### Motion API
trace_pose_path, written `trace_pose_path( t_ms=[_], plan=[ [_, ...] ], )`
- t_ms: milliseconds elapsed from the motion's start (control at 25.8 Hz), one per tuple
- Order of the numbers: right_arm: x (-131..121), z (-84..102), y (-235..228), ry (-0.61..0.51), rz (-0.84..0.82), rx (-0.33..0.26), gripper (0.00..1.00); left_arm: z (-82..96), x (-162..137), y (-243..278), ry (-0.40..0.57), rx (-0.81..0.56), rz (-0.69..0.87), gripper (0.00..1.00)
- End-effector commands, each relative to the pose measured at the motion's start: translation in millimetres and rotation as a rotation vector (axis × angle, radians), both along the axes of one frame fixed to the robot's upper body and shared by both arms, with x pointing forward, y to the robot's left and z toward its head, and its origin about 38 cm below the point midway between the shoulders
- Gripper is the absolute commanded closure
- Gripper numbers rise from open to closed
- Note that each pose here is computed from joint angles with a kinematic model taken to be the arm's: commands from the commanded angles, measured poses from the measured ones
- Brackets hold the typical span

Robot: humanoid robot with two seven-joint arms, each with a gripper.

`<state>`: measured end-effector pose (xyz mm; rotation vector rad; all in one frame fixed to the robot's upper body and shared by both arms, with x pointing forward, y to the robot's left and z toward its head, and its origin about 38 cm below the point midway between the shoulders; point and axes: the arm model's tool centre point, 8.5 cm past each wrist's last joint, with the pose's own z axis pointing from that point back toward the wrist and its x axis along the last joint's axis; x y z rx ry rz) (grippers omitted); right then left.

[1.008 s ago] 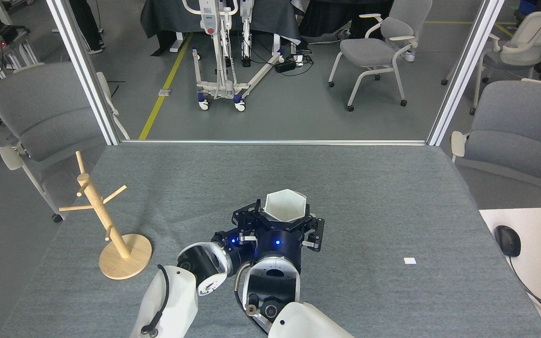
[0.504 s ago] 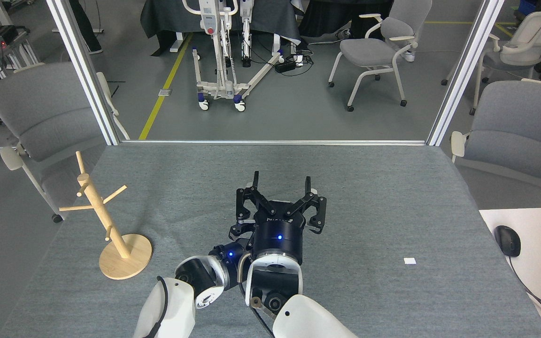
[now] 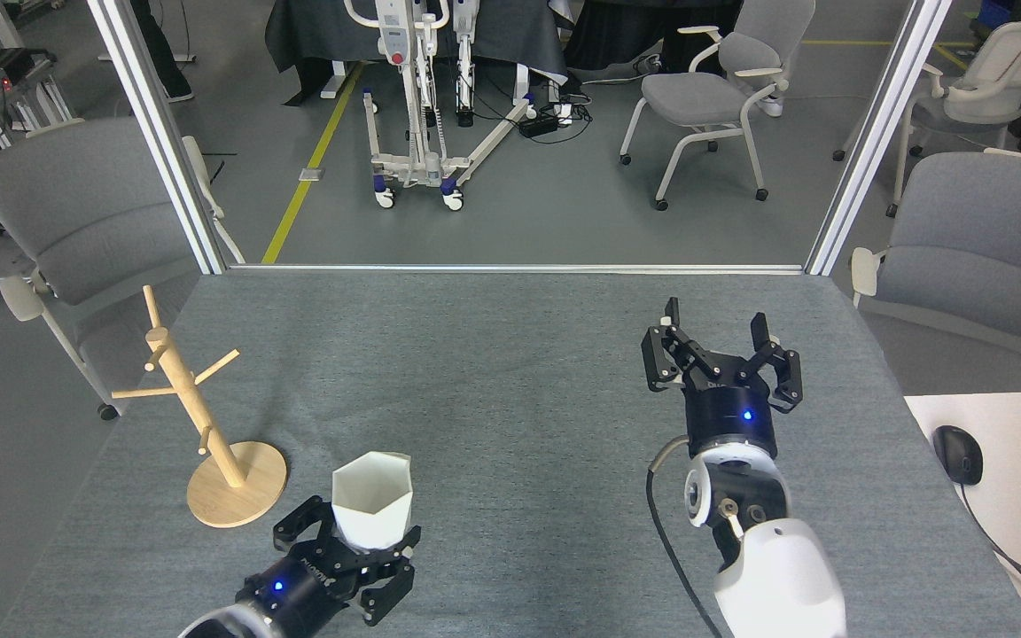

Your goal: Hang cup on storage rack

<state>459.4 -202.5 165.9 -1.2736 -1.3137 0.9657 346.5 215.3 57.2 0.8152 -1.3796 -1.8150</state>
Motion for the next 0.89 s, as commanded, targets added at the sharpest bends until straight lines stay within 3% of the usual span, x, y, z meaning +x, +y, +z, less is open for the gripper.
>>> trace_pose_path(
  t_ms=[0, 194, 310, 620, 853],
  plan=[
    [-22, -34.2, -42, 0.026, 0.029, -0.005, 0.01, -13.2, -48, 51, 0.038, 0.024, 0.134, 1.00],
    [-51, -73.1, -59, 0.112, 0.039, -0.038, 0.01, -17.9, -74, 133, 0.054, 0.053, 0.382, 1.00],
    [-60, -81.0, -60, 0.131, 0.038, -0.042, 0.01, -11.1, -71, 174, 0.029, 0.058, 0.543, 1.00],
    [-71, -85.4, -61, 0.140, 0.041, -0.047, 0.01, 53.6, -29, 254, -0.135, 0.179, 0.788, 1.00],
    [-64, -79.4, -60, 0.127, 0.038, -0.045, 0.01, 79.7, 5, 263, -0.193, 0.230, 0.820, 1.00]
  ],
)
